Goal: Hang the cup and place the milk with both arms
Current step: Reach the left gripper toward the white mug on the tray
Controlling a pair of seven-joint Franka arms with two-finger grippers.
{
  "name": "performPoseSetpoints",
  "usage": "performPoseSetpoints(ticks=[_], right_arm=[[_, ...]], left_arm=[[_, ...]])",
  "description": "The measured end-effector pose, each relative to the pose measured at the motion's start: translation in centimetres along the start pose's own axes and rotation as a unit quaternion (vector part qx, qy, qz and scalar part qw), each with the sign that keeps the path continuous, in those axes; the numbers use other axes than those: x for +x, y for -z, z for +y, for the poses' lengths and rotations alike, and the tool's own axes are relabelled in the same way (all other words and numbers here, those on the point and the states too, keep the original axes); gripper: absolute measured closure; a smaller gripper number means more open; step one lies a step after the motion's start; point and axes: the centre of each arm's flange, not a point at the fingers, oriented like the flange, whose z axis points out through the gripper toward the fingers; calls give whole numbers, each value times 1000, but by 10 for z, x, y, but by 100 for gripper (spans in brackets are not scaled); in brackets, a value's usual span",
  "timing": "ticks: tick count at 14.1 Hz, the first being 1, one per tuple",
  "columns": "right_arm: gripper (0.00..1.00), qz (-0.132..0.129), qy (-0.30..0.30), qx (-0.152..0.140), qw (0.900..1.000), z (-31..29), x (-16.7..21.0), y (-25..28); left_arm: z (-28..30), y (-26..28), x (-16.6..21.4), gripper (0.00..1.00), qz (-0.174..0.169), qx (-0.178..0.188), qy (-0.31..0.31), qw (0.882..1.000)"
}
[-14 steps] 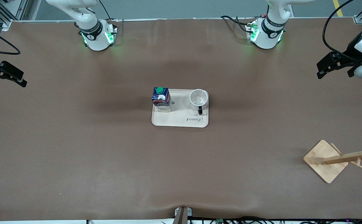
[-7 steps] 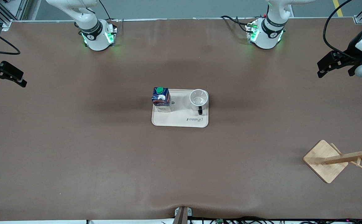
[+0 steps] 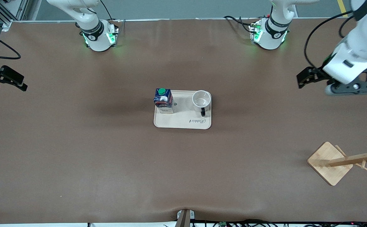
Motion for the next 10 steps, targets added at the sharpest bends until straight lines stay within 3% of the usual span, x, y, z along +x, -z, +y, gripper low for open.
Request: performPoseSetpoints(ticks=[6, 10], right_arm=[[0, -1, 4, 0, 1000, -1, 0, -1], [0, -1, 4, 0, 1000, -1, 0, -1]], left_arm=[[97, -56, -6, 0, -20, -7, 43, 999], [180, -107, -40, 0, -22, -8, 90, 996]])
